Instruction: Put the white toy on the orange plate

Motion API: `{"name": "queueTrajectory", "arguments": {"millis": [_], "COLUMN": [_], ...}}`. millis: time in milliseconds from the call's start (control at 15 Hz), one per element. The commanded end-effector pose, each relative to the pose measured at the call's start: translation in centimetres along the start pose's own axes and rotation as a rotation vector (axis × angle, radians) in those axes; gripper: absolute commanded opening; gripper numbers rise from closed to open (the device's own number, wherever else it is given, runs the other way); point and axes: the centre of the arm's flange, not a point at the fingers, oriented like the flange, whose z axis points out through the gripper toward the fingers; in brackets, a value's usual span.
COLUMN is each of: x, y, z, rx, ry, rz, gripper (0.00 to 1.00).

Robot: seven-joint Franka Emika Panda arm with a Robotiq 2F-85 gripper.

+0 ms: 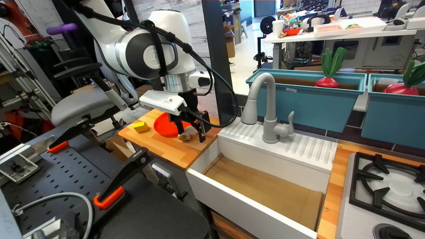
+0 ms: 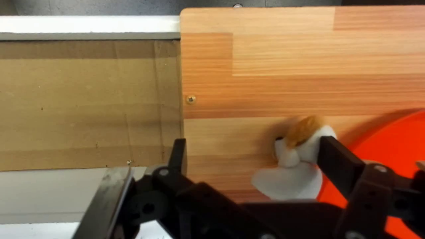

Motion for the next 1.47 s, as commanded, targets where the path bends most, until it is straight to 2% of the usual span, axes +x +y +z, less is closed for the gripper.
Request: {"name": "queueTrajectory", "arguments": {"millis": [0,133,600,667,733,867,1400], "x": [1.3,1.5,1.7,2.0,2.2,2.6,2.9], "y": [-0.1,0.0,-0.3,-0.3,-0.4,-0.5,-0.4], "z": [0.5,0.3,0.1,0.2,0.2,0.3,0.3], "rx": [-0.021,-0.019,-0.02,-0.028,-0.033,-0.04,-0.06], "ry": [0.009,0.016,0.033,0.039,0.042,0.048,0.045], "rz": [0.004,0.007,-0.002,-0.003,-0.002,-0.01,-0.01], "gripper": [0.95,0.99,1.0,0.94,0.74,0.68,0.06]}}
